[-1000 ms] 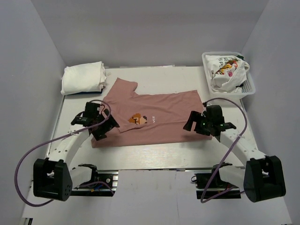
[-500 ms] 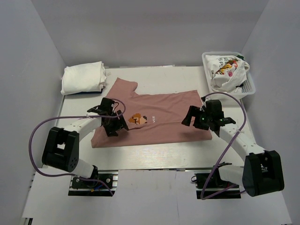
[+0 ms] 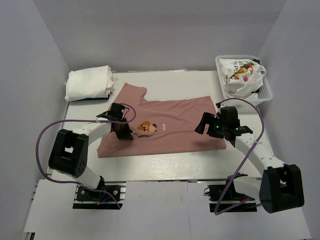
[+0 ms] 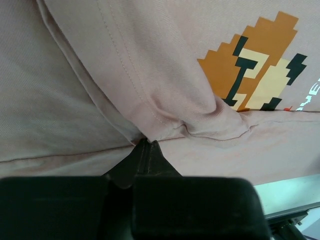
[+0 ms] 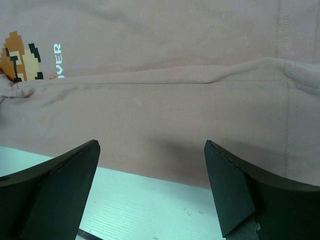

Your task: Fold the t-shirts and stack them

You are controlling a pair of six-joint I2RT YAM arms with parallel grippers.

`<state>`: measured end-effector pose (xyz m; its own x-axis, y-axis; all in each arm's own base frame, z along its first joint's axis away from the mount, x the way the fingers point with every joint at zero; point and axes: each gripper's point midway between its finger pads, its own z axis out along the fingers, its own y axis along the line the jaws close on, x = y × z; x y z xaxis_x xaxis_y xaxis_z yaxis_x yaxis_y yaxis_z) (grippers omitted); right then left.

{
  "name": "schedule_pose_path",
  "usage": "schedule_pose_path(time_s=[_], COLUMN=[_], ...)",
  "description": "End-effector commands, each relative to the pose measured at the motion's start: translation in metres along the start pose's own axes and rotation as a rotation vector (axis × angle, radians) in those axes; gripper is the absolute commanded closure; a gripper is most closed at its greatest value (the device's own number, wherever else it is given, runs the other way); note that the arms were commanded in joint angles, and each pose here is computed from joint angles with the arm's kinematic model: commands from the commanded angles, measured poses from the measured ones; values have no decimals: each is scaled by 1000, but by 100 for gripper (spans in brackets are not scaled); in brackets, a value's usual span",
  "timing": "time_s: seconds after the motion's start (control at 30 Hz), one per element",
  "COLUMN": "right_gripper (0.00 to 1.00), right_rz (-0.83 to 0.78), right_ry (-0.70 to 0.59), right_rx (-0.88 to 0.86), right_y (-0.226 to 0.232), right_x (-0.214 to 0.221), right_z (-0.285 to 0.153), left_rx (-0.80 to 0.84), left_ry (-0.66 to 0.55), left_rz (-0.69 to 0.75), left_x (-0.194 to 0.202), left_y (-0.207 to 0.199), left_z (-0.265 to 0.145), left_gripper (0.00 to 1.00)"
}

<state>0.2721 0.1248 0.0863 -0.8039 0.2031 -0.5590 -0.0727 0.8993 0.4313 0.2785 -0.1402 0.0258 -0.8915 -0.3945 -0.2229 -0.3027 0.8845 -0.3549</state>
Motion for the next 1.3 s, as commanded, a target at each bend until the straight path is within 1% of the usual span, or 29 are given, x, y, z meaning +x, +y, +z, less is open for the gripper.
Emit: schedule_pose_path(time_s=[0.0, 0.13, 0.17, 0.27, 0.37, 0.47, 0.6, 0.63, 0.77, 0.8, 0.83, 0.9, 0.97, 1.0, 1.1, 1.13, 1.17, 1.2, 1.23, 1.27], right_gripper=[9, 9, 9, 9, 9, 9, 9, 9, 9, 9, 9, 9, 9, 9, 9, 9, 9, 9, 9, 9], right_rz=[-22, -21, -21, -23, -25, -26, -27, -27, -28, -31, -32, -34, -34, -36, -37, -38, -46, -46, -50, -48], right_ry=[-30, -32, -36, -39, -47, -46, -49, -49, -55, -58, -59, -71, -78, -84, -92, -93, -94, -85, -85, -74], right_rx=[0, -1, -1, 4, 15, 28, 41, 41, 36, 35, 33, 31, 32, 27, 35, 34, 33, 25, 23, 24], right_y=[1, 0, 0, -1, -3, -4, -5, -5, -1, -1, 1, 2, 3, 5, 4, 5, 6, 7, 7, 6], right_x=[-7, -6, -7, -8, -11, -15, -20, -21, -31, -33, -37, -43, -47, -50, -51, -52, -53, -51, -50, -48], right_z=[-6, -6, -5, -4, -3, -2, 3, 5, 9, 10, 12, 12, 13, 12, 11, 11, 11, 12, 12, 13], left_rx=[37, 83, 103, 114, 139, 127, 153, 158, 142, 138, 126, 147, 192, 181, 194, 221, 244, 245, 237, 240], left_ry=[-74, -114, -139, -155, -167, -181, -179, -191, -213, -244, -254, -297, -299, -291, -274, -297, -304, -300, -318, -337], left_rz=[16, 34, 38, 66, 117, 154, 243, 269, 368, 385, 398, 488, 567, 600, 612, 609, 597, 586, 573, 568], left_x=[-17, -29, -38, -53, -65, -80, -88, -94, -113, -125, -129, -143, -148, -154, -154, -156, -154, -144, -141, -126], left_y=[-14, -28, -36, -48, -64, -72, -85, -89, -98, -104, -104, -113, -125, -128, -133, -134, -133, -126, -121, -117], left_z=[-10, -17, -20, -19, -17, -17, -8, -8, -4, -7, -5, -1, 1, 3, -2, -16, -24, -25, -33, -47], left_gripper=[100, 100, 100, 100, 100, 100, 100, 99, 72, 69, 69, 75, 75, 75, 71, 69, 64, 56, 22, 1])
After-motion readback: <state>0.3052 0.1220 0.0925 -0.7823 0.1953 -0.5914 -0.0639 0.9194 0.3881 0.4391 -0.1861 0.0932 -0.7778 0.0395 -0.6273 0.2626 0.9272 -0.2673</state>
